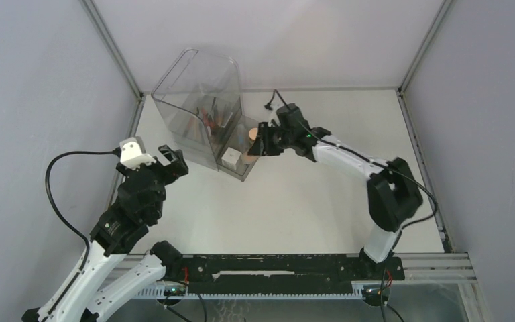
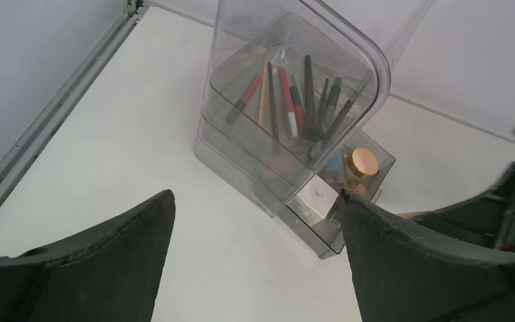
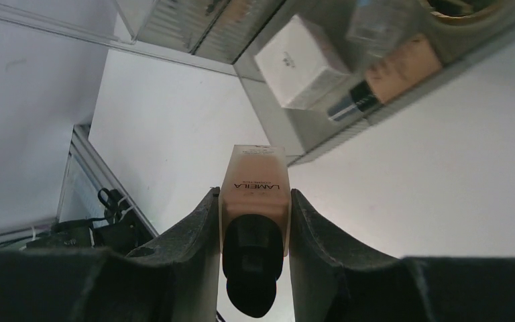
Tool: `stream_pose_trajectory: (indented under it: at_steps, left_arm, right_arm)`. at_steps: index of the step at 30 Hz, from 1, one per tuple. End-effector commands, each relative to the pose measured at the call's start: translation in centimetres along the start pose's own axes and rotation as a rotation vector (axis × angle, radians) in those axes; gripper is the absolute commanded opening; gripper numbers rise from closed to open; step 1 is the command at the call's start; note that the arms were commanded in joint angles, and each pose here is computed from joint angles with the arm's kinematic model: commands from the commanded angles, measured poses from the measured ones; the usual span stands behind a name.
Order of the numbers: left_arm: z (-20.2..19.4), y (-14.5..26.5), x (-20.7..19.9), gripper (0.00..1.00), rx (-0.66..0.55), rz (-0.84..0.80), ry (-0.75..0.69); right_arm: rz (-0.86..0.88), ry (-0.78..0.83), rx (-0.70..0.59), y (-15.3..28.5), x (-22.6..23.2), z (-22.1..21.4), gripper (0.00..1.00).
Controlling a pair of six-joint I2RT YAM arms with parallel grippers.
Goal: Organize the makeup
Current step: Place the makeup in the drawer.
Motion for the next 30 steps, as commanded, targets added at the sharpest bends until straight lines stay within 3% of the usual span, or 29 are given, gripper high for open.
stream_pose_trajectory:
  at_steps: [1, 12, 21, 30]
  left_arm:
    - [0.5, 0.3, 0.7, 0.94, -0.035, 0.04, 0.013]
    - [0.4, 0.4, 1.1, 0.94, -0.025, 0.063, 0.002]
    - [0.3, 0.4, 1.2, 0.94, -0.017, 0.069, -0.014]
    - [0.9, 0.5, 1.0, 0.94, -0.03, 0.07, -0.01]
  right_arm:
    - [0.108, 0.015, -0.022, -2.7, 2.4, 2.6, 0.0]
    - [0.044, -0.13, 0.083, -7.7, 0.6, 1.2, 0.0]
    - [0.01, -0.183, 0.078, -9.5, -2.1, 0.5, 0.0]
    - [0.016, -0.191, 0.029, -12.7, -2.5, 2.5, 0.0]
Point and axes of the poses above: each gripper's point midway between its finger pads, its own y axis back along the fingers, its own x axis along the line the jaws close on, z = x × y, the point moved 8 cm from there along y, back along the fingers, and after that the axes turned 11 degrees about y, right-handed, at the moved point
